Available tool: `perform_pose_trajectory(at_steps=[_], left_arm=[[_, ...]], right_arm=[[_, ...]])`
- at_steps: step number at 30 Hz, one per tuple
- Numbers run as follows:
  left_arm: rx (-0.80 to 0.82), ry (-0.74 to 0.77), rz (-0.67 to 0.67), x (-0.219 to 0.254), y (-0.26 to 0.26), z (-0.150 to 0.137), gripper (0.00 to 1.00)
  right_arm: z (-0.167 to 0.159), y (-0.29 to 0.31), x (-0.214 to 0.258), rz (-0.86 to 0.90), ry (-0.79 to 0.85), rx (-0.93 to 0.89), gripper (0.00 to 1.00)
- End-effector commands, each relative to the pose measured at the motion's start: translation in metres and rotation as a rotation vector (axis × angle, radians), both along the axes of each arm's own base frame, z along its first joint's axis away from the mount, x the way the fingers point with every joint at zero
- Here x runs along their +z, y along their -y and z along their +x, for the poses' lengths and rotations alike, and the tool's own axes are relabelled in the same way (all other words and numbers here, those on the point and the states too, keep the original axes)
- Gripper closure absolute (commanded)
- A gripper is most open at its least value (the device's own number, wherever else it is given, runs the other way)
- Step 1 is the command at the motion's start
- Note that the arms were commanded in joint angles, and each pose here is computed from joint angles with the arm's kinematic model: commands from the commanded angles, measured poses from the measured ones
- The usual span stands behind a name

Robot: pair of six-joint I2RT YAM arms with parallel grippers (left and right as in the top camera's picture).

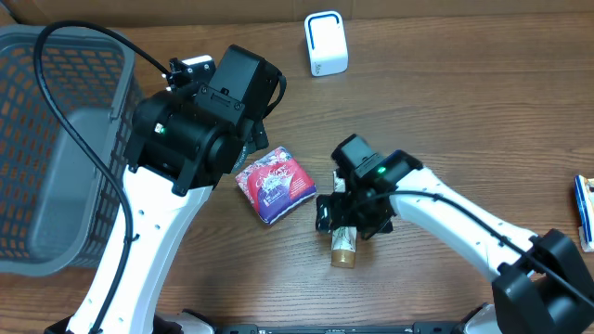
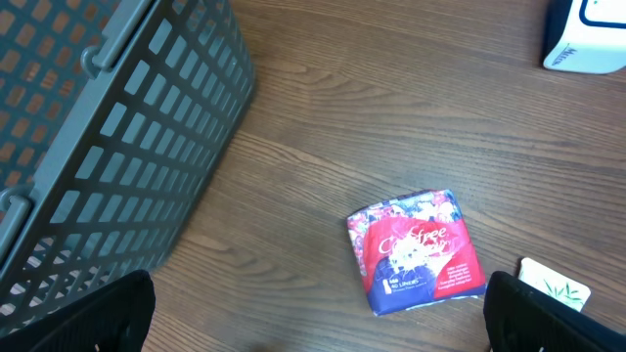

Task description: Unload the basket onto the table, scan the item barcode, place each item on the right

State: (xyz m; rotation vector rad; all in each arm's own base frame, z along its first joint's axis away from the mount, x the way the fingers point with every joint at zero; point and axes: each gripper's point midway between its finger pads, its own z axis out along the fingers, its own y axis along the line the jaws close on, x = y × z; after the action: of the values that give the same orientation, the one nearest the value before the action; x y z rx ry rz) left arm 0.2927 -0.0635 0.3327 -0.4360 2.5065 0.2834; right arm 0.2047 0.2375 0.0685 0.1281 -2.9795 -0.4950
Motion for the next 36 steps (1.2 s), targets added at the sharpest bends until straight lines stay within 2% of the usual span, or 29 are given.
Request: perform_pose_trajectory(at_steps=[1,7,14,17,21,25,36], left_arm=[[0.004,0.002,-0.004,0.000,0.001,-0.001,0.00],[0.004,0.002,-0.004,0.000,0.001,-0.001,0.00],[0.004,0.002,-0.004,0.000,0.001,-0.001,0.00],[0.004,0.002,-0.004,0.000,0.001,-0.001,0.00],[0.004,0.002,-0.004,0.000,0.001,-0.001,0.00],[0.004,0.002,-0.004,0.000,0.001,-0.001,0.00],[0.004,0.002,-0.004,0.000,0.001,-0.001,0.00]], right_arm=[[-0.019,-0.007,0.009,-0.050,0.001,-0.037,0.00],[-0.052,-0.018,-0.011,-0.182,0.057,-0.063,0.00],[-0.046,-0.001,-0.025,-0.289,0.151,-0.136,0.03],[-0.041,0.003,-0.025,-0.305,0.170,-0.152,0.09],[-0.040,0.002,-0.025,-0.298,0.173,-0.154,0.27],[-0.038,-0.001,-0.025,-0.286,0.178,-0.157,0.35],[-0.046,0.001,-0.040,-0.273,0.133,-0.213,0.34]])
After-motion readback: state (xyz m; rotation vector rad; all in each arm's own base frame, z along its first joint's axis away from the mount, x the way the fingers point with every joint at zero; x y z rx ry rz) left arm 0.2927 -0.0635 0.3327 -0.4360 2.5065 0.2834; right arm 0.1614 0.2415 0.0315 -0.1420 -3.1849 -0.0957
